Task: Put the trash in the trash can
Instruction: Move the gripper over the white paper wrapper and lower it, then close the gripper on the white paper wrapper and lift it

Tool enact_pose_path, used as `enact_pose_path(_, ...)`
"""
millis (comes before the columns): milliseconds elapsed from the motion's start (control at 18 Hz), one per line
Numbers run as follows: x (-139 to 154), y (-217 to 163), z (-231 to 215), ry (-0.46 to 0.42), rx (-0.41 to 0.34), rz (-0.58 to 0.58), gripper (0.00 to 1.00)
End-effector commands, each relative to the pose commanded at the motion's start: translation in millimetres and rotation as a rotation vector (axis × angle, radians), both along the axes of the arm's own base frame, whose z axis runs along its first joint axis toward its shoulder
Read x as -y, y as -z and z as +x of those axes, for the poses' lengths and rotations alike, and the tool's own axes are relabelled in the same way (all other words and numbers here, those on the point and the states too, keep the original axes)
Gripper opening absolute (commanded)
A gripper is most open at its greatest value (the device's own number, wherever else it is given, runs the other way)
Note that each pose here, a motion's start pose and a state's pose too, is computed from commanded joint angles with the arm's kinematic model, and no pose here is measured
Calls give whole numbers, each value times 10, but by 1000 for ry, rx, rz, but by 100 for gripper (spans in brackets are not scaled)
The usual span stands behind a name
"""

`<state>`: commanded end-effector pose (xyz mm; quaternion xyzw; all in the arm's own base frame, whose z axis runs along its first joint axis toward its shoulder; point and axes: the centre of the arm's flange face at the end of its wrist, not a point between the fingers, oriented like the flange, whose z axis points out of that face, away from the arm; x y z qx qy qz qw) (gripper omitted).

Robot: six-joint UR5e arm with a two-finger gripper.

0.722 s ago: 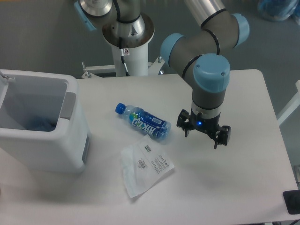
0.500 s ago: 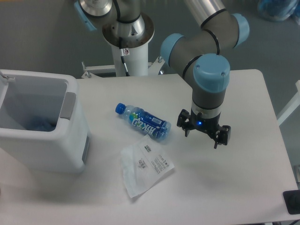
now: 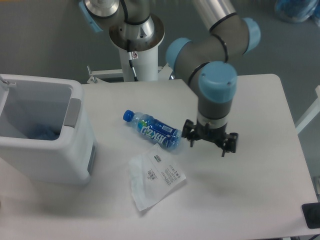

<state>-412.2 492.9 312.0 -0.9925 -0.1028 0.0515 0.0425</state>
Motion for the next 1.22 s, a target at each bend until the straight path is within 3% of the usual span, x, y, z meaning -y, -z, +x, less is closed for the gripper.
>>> enact_pose_path(278,-447,292,677,75,-37,-37,100)
enact_pose_path(611,-1008,524,1055,-96,1,-7,100)
enact_pose_path(778,-1161,694,1302,-113,17,-25,100)
enact_pose_path(1222,-1206,1086,1333,-143,41,-78,100)
